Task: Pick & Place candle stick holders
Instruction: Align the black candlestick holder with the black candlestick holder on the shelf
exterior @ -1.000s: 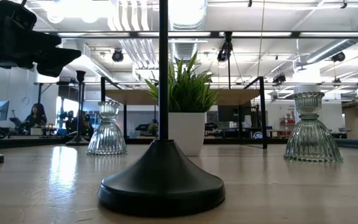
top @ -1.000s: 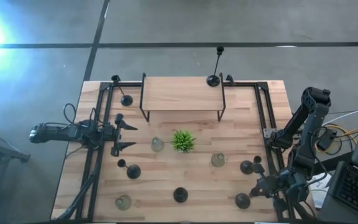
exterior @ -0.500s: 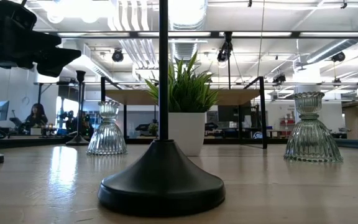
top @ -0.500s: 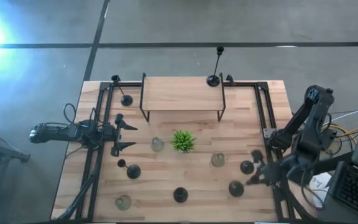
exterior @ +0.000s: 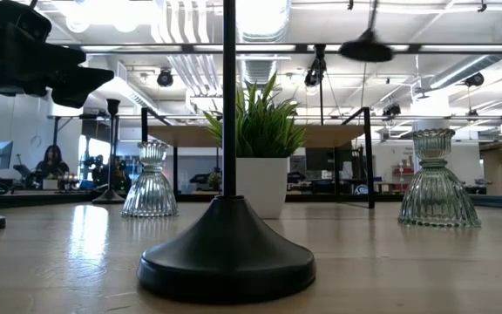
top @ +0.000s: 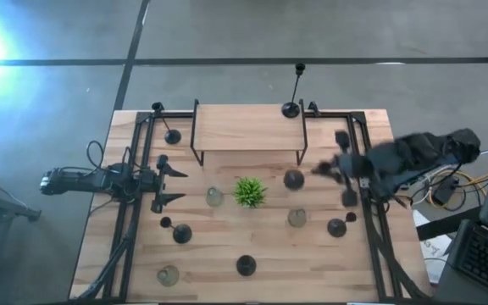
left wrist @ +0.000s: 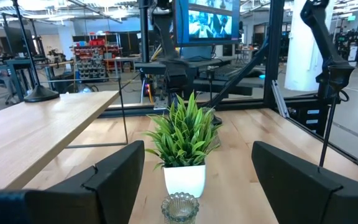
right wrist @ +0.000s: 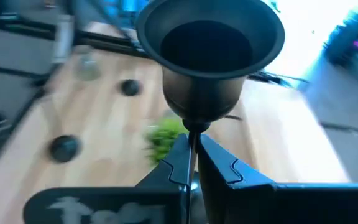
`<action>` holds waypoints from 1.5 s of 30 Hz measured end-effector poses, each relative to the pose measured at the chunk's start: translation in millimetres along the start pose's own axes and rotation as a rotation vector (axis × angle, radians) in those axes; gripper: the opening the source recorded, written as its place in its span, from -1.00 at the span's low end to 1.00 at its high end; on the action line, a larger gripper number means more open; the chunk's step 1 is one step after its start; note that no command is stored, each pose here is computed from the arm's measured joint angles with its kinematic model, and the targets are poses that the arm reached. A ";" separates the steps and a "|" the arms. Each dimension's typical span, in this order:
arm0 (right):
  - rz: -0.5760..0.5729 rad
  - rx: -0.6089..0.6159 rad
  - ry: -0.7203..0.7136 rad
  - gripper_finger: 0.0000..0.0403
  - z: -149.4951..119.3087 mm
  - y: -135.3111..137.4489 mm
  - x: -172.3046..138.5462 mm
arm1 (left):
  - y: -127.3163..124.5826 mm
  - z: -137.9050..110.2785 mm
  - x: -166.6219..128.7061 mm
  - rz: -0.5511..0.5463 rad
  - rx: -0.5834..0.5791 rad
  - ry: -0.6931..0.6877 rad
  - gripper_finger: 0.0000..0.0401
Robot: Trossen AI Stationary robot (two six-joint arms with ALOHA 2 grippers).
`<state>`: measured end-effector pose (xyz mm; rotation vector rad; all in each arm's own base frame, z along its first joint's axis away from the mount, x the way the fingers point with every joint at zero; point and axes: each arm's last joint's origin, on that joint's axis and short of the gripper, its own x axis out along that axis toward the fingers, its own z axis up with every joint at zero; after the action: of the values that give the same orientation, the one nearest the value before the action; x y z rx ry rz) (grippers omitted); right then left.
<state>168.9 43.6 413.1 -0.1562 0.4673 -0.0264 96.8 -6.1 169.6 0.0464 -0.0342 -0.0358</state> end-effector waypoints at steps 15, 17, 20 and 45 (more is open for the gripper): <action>-0.136 0.165 0.084 -0.96 5.9 -112.0 50.9 | 0.0 -0.1 0.0 0.000 0.000 0.000 0.50; -0.134 0.183 0.084 -0.96 5.1 -122.5 52.1 | 0.0 -0.1 0.0 0.000 0.000 0.000 0.50; -0.141 0.211 0.086 -0.96 2.9 -137.1 53.6 | 0.0 -0.1 0.0 0.000 0.000 0.000 0.50; -0.170 0.332 0.191 -0.96 -32.0 -172.4 54.2 | 0.0 -0.1 0.0 0.000 0.000 0.000 0.50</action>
<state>204.7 -134.6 387.6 0.1347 0.6318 -0.2863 96.8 -6.1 169.6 0.0464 -0.0342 -0.0354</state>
